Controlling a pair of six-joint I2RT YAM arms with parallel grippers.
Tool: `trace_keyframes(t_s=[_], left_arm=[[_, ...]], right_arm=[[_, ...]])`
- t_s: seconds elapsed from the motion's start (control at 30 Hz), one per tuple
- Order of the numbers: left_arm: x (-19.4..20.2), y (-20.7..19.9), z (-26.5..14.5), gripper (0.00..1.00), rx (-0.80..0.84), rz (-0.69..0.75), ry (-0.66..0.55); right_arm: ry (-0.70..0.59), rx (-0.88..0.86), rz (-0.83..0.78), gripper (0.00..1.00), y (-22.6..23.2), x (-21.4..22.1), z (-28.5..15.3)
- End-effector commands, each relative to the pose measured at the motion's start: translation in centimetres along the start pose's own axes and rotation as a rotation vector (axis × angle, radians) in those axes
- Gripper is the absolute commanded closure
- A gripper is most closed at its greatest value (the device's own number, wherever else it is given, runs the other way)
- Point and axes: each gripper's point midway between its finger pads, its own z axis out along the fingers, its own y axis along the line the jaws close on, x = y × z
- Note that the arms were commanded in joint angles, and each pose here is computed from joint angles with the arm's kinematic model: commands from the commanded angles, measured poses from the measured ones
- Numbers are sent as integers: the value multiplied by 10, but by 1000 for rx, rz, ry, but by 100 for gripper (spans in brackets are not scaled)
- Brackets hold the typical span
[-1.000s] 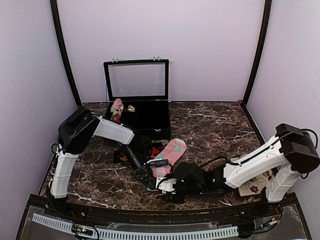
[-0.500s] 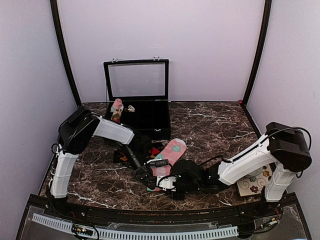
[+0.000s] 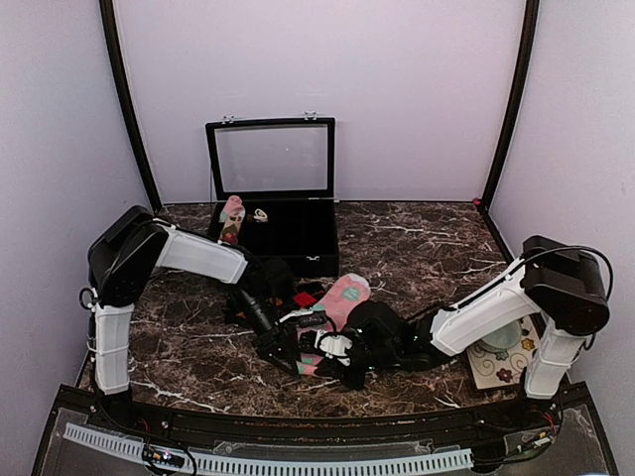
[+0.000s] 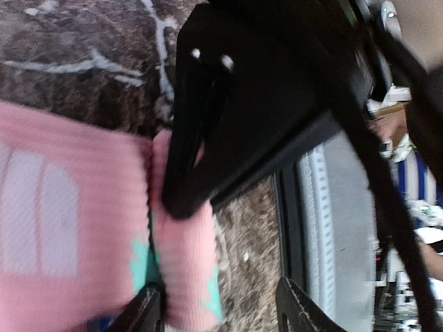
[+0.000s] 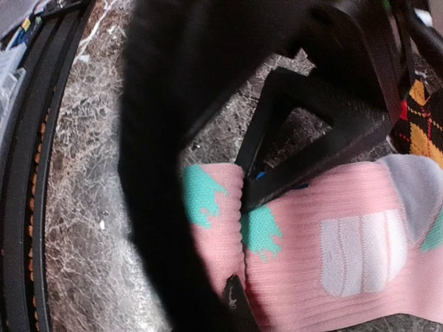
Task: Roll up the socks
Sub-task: Roll the sock at the center of the board.
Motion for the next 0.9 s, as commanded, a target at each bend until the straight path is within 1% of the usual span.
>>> trace_keyframes(t_s=[0.0, 0.07, 0.2, 0.4, 0.57, 0.7, 0.87], left_arm=[[7, 19, -33, 34, -256, 115, -31], [7, 14, -44, 31, -320, 176, -61], [10, 8, -57, 30, -433, 268, -78], [7, -13, -59, 36, -441, 398, -121], [8, -20, -37, 40, -449, 524, -42], [0, -17, -21, 43, -497, 634, 17], [-17, -9, -13, 46, -544, 723, 36]], right_arm=[[150, -149, 244, 100, 8, 42, 2], [166, -196, 293, 100, 12, 46, 0], [227, -230, 382, 100, 16, 60, 1], [351, -255, 554, 100, 13, 77, 9], [402, -291, 728, 100, 11, 89, 12], [403, -325, 865, 100, 10, 92, 9], [413, -334, 930, 100, 10, 93, 6]])
